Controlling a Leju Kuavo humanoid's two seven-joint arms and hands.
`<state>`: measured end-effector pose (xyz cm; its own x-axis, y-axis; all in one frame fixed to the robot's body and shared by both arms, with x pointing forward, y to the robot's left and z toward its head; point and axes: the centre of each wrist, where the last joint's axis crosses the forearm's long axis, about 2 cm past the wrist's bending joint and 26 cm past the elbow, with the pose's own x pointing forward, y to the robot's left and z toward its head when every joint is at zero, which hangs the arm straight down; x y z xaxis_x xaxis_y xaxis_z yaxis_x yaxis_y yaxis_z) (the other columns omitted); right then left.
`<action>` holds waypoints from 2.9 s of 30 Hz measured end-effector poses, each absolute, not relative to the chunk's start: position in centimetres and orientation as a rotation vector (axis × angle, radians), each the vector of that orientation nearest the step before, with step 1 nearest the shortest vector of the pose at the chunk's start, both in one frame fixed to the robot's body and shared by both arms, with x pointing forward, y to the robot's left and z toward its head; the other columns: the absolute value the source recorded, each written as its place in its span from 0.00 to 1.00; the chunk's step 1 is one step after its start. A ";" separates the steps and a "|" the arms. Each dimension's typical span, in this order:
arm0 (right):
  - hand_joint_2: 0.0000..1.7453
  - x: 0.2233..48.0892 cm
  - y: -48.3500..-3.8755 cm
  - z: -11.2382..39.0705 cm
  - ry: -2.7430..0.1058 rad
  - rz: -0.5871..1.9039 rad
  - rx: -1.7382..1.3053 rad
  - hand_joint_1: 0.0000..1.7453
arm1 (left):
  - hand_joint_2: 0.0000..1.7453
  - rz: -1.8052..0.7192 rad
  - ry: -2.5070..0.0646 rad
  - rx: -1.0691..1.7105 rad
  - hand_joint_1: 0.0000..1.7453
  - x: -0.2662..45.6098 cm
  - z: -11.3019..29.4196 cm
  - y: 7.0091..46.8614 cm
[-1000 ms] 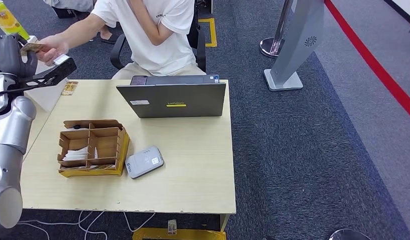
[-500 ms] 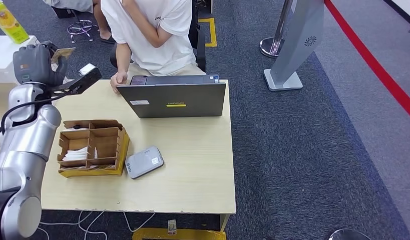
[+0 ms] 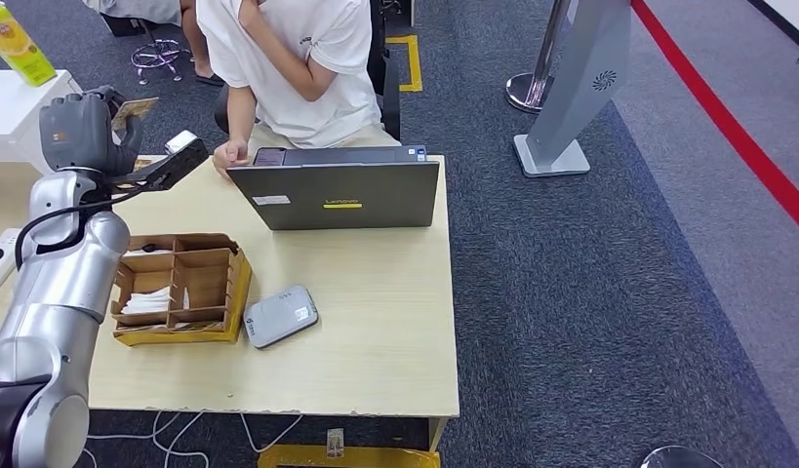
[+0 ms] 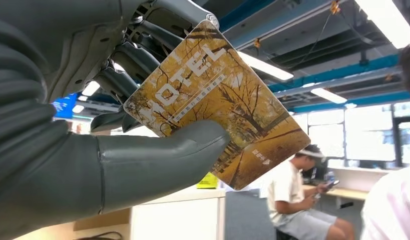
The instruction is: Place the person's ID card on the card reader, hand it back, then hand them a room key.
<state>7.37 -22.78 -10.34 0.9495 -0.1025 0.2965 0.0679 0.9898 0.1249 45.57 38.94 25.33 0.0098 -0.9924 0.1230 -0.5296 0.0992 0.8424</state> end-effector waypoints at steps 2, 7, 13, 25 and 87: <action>1.00 7.2 -22.8 -10.4 -0.310 -0.095 0.113 0.00 | 1.00 -0.782 -1.665 1.512 1.00 44.6 24.4 38.0; 1.00 6.4 -22.9 -10.5 -0.306 -0.133 0.106 0.00 | 1.00 -0.919 -1.737 1.418 1.00 39.7 20.7 33.5; 1.00 6.1 -23.0 -10.6 -0.304 -0.176 0.093 0.00 | 1.00 -1.115 -1.773 1.306 1.00 34.7 18.9 28.1; 1.00 5.6 -23.1 -10.6 -0.289 -0.251 0.074 0.00 | 1.00 -1.253 -1.808 1.166 1.00 28.1 16.0 24.7; 1.00 5.5 -22.9 -10.6 -0.277 -0.176 0.091 0.00 | 1.00 -1.320 -1.373 0.936 1.00 32.5 11.1 28.2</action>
